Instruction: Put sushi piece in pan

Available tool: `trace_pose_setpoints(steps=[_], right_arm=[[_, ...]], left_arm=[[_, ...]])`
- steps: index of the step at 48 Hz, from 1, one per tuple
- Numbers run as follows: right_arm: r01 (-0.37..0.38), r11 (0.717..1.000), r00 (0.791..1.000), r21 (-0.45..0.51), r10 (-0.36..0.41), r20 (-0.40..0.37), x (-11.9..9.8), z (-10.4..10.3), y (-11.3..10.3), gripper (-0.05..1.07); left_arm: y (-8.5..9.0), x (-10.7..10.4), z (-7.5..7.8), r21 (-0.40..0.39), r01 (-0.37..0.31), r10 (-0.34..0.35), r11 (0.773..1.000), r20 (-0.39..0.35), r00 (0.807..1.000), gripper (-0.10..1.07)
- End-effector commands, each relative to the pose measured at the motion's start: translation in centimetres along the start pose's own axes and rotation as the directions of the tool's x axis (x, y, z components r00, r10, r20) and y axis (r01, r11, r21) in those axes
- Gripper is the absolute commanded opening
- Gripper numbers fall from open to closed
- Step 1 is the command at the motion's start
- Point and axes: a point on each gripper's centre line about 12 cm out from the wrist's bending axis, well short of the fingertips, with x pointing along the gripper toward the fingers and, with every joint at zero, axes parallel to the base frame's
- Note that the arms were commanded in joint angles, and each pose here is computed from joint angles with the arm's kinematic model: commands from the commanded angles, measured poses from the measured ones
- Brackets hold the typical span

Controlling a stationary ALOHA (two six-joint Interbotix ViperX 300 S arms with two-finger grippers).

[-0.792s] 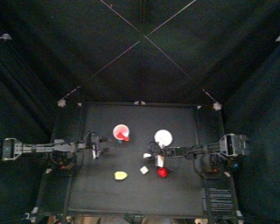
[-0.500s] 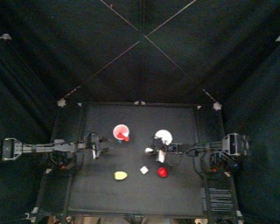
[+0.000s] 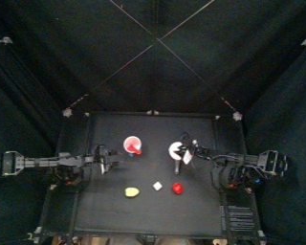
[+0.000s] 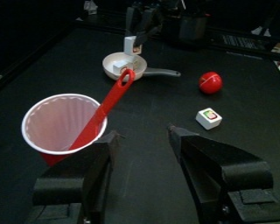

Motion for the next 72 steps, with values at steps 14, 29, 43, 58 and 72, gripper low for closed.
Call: trace_pose_setpoints(steps=[14,29,43,58,72], right_arm=[[0.030,0.996,0.995,0.090,-0.038,0.096,-2.1,-0.7,-1.8,0.56],[0.063,0.990,0.988,0.129,-0.080,0.132,-2.0,-1.1,-3.1,0.61],[0.066,0.989,0.986,0.135,-0.085,0.141,-2.0,-1.1,-3.3,0.73],[0.072,0.988,0.987,0.137,-0.090,0.130,-1.4,-1.4,-3.4,0.81],[0.074,0.988,0.988,0.137,-0.091,0.124,-1.3,-1.4,-3.4,0.81]], left_arm=[[0.1,0.2,0.6,0.000,-0.005,0.005,1.000,0.019,1.000,0.86],[0.1,0.2,0.6,-0.002,-0.006,0.006,1.000,0.019,1.000,0.86],[0.2,0.2,0.6,-0.002,-0.007,0.007,1.000,0.019,1.000,0.86],[0.2,0.2,0.6,-0.001,-0.007,0.007,1.000,0.019,1.000,0.86],[0.2,0.2,0.6,-0.002,-0.007,0.007,1.000,0.019,1.000,0.86]])
